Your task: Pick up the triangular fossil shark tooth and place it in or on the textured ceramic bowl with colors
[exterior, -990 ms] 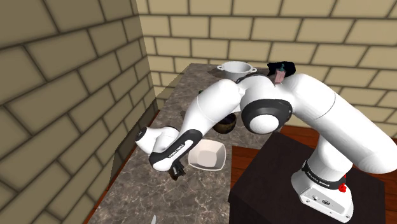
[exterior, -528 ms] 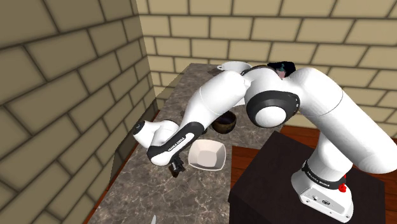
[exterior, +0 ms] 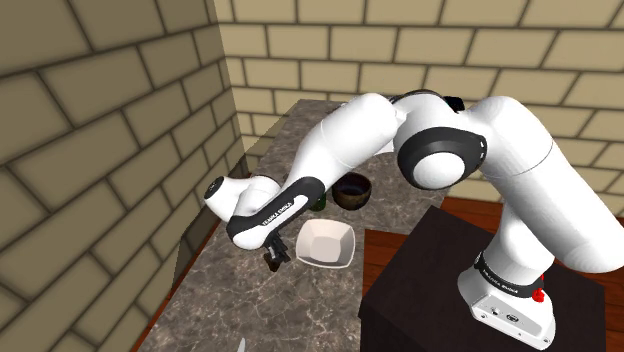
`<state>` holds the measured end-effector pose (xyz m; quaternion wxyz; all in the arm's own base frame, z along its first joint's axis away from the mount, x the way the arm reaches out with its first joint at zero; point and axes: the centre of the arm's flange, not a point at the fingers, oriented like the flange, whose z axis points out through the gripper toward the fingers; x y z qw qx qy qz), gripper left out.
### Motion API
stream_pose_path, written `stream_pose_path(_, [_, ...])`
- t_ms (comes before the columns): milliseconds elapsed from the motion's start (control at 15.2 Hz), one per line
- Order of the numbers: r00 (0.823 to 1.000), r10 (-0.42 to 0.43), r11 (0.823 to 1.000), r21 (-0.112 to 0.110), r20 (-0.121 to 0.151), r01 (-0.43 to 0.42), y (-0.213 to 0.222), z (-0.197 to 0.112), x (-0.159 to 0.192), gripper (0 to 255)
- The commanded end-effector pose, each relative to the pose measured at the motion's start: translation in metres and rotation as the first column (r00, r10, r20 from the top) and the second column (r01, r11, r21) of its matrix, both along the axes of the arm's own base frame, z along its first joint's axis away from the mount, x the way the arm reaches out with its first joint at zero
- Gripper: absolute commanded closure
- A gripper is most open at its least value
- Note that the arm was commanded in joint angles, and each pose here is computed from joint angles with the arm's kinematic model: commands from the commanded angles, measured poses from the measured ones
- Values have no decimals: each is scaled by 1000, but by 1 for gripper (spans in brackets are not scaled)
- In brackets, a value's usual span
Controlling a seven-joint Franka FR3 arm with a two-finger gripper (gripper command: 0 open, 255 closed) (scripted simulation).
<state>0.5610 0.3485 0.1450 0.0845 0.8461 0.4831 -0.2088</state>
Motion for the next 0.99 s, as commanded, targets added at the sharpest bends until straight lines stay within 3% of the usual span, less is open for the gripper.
stream_pose_path(0, [1000,0,1000,0,0,0,-1,11,1,255])
stream_pose_path(924, [1000,0,1000,0,0,0,-1,85,1,255])
